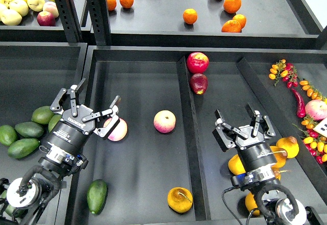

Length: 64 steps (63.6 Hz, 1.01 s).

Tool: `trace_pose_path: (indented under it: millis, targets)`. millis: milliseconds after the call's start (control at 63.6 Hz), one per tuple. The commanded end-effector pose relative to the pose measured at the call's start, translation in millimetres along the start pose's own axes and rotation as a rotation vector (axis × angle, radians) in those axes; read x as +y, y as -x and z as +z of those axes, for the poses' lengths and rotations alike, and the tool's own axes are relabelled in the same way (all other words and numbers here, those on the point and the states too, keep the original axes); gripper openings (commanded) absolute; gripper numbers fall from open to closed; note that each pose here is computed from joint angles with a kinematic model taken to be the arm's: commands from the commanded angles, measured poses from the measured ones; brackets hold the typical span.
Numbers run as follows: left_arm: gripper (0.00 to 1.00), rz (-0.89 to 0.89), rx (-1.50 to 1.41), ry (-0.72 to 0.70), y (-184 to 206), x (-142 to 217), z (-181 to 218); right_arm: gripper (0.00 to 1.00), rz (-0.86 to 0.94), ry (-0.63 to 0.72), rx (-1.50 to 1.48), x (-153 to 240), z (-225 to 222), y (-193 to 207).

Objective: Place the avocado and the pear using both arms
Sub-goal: 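Swing the left gripper over the pink apple toward the green avocado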

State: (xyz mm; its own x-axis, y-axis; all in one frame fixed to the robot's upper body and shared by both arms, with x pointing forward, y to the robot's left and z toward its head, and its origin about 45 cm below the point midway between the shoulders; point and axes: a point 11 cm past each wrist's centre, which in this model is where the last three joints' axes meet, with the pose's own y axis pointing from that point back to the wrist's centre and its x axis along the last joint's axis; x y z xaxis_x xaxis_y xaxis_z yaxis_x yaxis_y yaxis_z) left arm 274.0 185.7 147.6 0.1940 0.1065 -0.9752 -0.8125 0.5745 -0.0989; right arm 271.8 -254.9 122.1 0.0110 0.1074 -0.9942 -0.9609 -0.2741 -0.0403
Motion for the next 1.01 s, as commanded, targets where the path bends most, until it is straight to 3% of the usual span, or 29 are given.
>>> trace_pose_path:
  millis: [0,79,456,535,755,991]
  targets:
    - [1.00,0.033,-0.109,-0.170,-2,-5,-4,1.00,-0.009,-0.023,0.004,0,-8,3]
    - [1.00,0.072,-0.219,-0.295,-5,-1,5,1.00,-0.016,-0.042,0.009,1,-14,6]
    - [0.99,0.187,-0.600,-0.584,12,-11,63,1.00,-0.051,-0.099,0.022,-5,-36,20]
    - [0.99,0.225,-0.719,-0.733,11,-13,59,1.00,-0.055,-0.097,0.023,-7,-36,22]
    - [0.99,0.253,-0.904,-0.984,5,-20,42,1.00,-0.065,-0.092,0.027,-11,-36,25]
    - [0.99,0.265,-1.077,-1.172,3,-26,33,1.00,-0.080,-0.087,0.030,-17,-36,31]
